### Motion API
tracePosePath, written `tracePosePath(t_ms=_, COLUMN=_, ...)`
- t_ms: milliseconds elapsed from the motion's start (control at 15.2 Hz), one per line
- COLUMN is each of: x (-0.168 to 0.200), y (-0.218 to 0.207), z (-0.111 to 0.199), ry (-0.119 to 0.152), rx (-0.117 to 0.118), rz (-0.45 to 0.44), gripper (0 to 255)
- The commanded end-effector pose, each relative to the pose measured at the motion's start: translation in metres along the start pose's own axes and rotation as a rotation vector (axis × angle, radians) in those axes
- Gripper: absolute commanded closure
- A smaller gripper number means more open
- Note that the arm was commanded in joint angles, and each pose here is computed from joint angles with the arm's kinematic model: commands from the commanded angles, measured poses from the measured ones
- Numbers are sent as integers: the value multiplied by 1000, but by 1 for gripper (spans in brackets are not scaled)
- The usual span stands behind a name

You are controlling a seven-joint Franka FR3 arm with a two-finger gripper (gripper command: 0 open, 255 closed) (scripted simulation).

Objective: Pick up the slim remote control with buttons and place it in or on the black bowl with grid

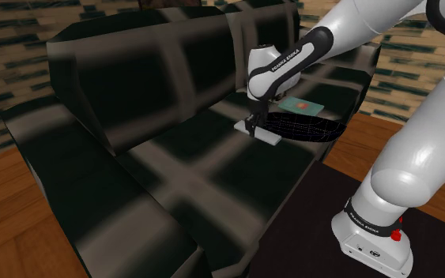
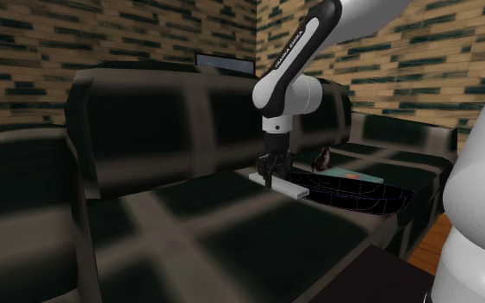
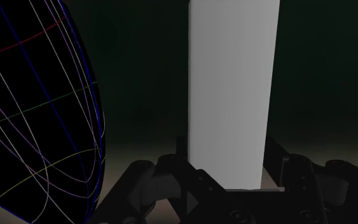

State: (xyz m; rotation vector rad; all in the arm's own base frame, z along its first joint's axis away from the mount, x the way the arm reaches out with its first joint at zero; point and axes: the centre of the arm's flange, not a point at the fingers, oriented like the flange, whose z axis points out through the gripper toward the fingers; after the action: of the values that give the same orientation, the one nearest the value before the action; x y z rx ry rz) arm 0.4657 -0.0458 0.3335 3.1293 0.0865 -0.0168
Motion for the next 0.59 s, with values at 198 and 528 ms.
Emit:
tracePosePath(t_ms=198, x=-1, y=-1, z=-26, ry=0, rx=0, rz=0, gripper=255)
tracePosePath(t_ms=528, x=-1, y=0, z=-53, ry=0, rx=0, rz=0, gripper=255)
